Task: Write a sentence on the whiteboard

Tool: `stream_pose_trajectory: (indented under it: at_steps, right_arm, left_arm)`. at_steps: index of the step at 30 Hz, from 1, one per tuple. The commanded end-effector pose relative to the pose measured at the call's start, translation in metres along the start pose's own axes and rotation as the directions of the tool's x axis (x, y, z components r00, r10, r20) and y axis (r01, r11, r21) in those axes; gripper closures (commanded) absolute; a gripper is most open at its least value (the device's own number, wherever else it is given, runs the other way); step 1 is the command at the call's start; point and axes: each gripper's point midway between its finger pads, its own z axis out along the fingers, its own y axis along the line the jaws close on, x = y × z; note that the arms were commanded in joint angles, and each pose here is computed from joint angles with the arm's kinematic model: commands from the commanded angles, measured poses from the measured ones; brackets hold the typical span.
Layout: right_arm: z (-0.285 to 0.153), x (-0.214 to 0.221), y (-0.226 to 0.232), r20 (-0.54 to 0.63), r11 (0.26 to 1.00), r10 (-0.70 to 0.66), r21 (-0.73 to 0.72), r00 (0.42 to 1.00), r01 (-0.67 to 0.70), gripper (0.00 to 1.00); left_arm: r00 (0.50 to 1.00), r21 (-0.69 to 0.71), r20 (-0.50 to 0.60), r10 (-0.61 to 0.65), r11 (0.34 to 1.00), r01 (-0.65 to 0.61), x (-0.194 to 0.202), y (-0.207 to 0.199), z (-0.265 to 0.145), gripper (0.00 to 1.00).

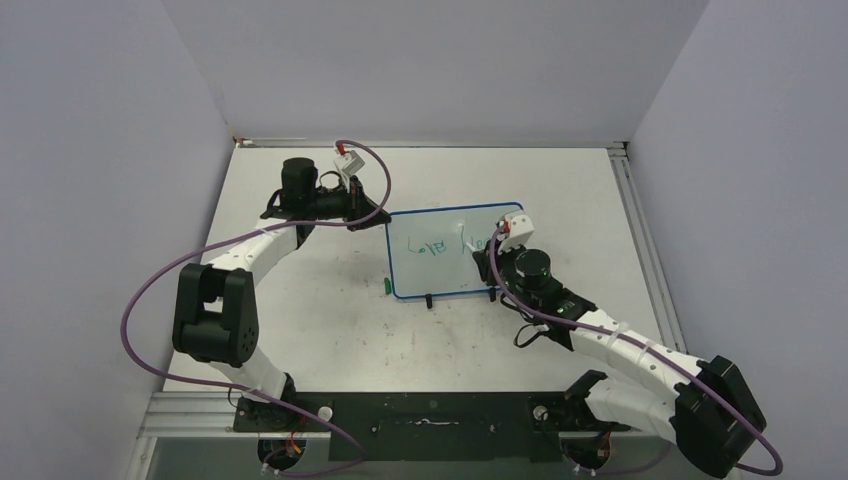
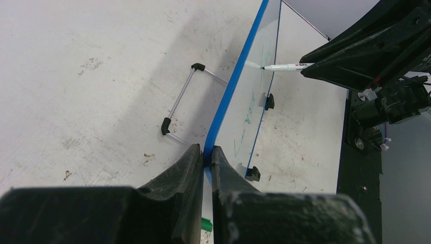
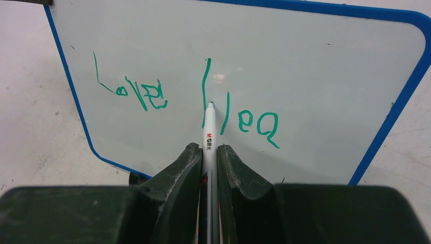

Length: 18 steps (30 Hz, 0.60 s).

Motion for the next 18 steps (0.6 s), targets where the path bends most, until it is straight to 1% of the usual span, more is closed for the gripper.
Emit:
stream_pose_trajectory:
  at_steps: [1, 7, 18]
  right_arm:
    - [0.006, -0.03, 0.006, 0.091, 1.0, -0.002, -0.001, 0.996, 0.002, 0.95]
    - [0.008, -0.031, 0.0, 0.098, 0.999, -0.004, 0.033, 0.995, 0.001, 0.95]
    - [0.001, -0.043, -0.01, 0.15, 0.996, 0.011, 0.086, 0.989, -0.025, 0.95]
  left_arm:
    - [0.999, -0.009, 0.011, 0.043, 0.999, -0.043, -0.008, -0.006, -0.004, 1.0]
    - [0.999, -0.009, 0.011, 0.044, 0.999, -0.044, -0.008, -0.006, -0.004, 1.0]
    - [0.999, -0.009, 0.01, 0.042, 0.999, -0.042, -0.007, -0.006, -0.003, 1.0]
